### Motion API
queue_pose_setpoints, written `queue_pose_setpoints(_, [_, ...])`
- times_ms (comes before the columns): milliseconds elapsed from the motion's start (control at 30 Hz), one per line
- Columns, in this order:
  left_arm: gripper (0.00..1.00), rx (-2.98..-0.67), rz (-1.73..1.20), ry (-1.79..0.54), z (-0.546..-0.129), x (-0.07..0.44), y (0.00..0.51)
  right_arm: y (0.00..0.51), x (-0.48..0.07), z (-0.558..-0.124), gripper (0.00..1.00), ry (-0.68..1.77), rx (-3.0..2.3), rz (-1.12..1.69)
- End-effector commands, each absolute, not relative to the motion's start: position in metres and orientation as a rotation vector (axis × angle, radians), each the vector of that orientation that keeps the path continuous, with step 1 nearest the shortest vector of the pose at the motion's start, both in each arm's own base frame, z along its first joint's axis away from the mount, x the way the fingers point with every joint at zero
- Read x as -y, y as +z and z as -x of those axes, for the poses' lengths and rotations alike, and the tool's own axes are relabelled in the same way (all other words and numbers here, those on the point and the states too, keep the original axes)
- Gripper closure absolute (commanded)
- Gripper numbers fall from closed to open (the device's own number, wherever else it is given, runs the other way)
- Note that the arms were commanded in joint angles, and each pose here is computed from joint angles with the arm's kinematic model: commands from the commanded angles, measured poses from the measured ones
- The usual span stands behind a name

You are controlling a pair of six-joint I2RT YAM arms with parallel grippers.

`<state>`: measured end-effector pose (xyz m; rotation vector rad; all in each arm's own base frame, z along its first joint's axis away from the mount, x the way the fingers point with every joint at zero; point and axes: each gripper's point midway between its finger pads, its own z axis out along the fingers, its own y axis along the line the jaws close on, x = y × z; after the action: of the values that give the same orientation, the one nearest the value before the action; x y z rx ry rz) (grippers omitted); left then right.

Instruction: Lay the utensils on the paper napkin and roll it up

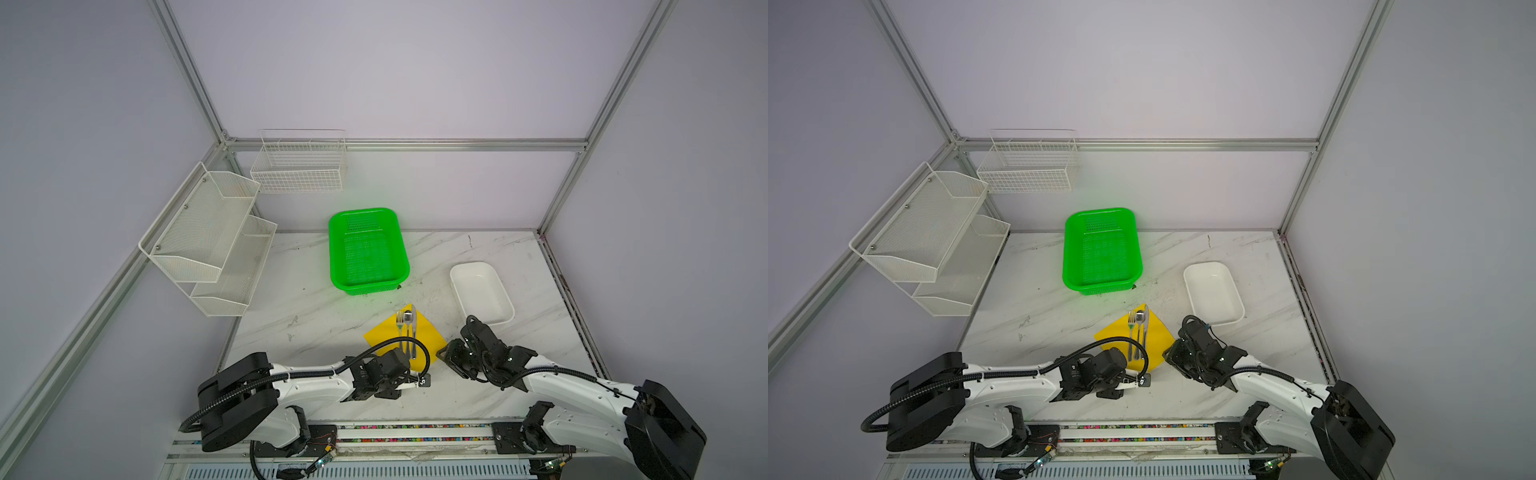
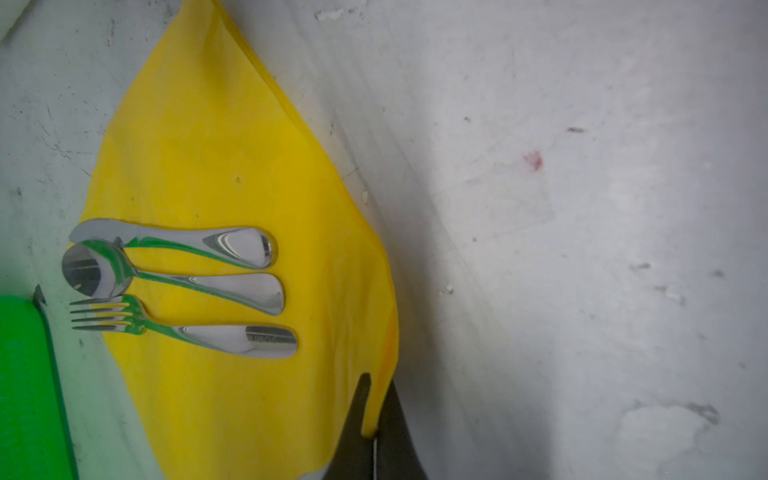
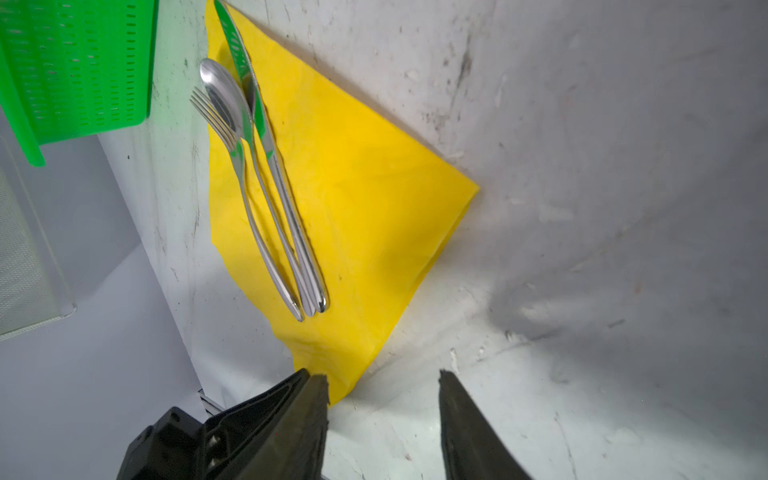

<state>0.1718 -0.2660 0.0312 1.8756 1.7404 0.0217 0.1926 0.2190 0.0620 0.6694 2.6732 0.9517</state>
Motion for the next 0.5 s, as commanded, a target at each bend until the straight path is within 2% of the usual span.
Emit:
queue_pose_setpoints(0, [1.00,-1.745,-1.768,-0.128,-0.179,0.291,0.064,0.070,-0.213,-0.198,0.56,0.898,-2.656,-0.660])
queue_pose_setpoints(467, [0.98,-1.752,-1.602,-0.250,-0.197,0.296,0.094,0.074,-0.217,-0.201,0.61,0.894,-2.657,-0.578])
